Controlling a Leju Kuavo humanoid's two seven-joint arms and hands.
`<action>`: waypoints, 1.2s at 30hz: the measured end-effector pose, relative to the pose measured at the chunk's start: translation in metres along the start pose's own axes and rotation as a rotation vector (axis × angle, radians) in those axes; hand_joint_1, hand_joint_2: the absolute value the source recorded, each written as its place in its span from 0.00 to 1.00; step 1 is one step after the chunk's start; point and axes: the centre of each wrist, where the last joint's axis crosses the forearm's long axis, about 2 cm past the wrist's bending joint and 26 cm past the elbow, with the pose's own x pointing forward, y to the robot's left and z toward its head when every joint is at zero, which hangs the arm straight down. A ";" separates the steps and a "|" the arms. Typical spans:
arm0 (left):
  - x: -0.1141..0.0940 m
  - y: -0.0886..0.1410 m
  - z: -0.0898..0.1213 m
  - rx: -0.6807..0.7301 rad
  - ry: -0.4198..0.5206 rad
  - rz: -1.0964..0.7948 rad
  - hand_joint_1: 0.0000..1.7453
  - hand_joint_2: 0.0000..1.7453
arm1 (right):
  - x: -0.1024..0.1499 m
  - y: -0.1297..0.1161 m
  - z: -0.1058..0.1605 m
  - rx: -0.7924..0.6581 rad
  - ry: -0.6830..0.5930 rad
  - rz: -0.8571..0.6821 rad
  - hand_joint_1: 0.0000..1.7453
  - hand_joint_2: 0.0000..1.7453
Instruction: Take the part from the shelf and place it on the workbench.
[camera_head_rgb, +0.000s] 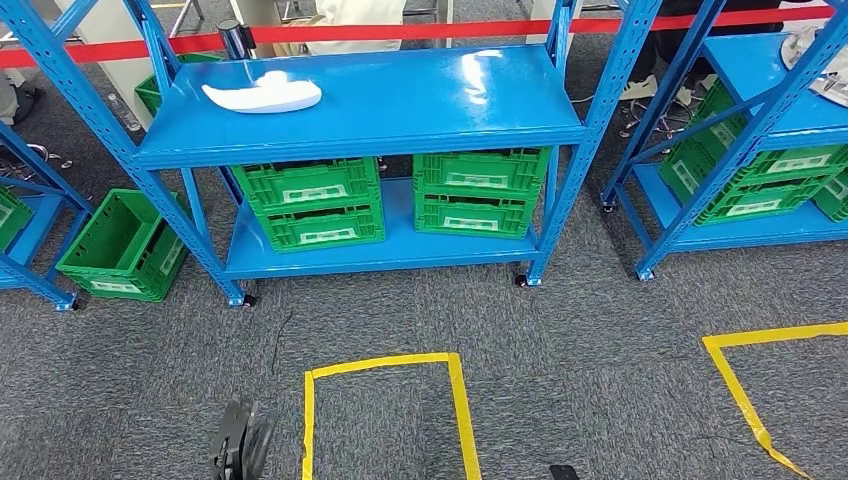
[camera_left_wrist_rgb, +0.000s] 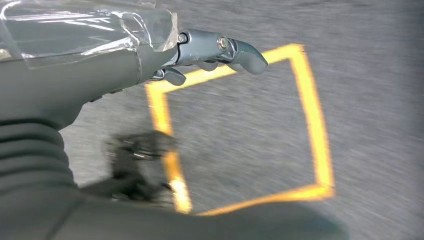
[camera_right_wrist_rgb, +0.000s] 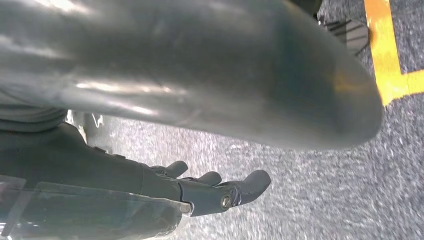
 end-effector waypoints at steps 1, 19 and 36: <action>0.007 -0.003 -0.001 -0.020 -0.035 0.010 0.00 0.00 | 0.000 0.000 0.000 -0.004 -0.005 0.006 0.00 0.00; 0.138 -0.071 0.033 -0.714 -0.667 0.103 0.00 0.00 | 0.008 -0.003 -0.002 0.067 -0.056 0.022 0.00 1.00; 0.211 -0.120 0.119 -1.535 -1.110 0.053 0.00 0.00 | 0.016 -0.005 -0.003 0.191 -0.057 0.028 0.00 0.00</action>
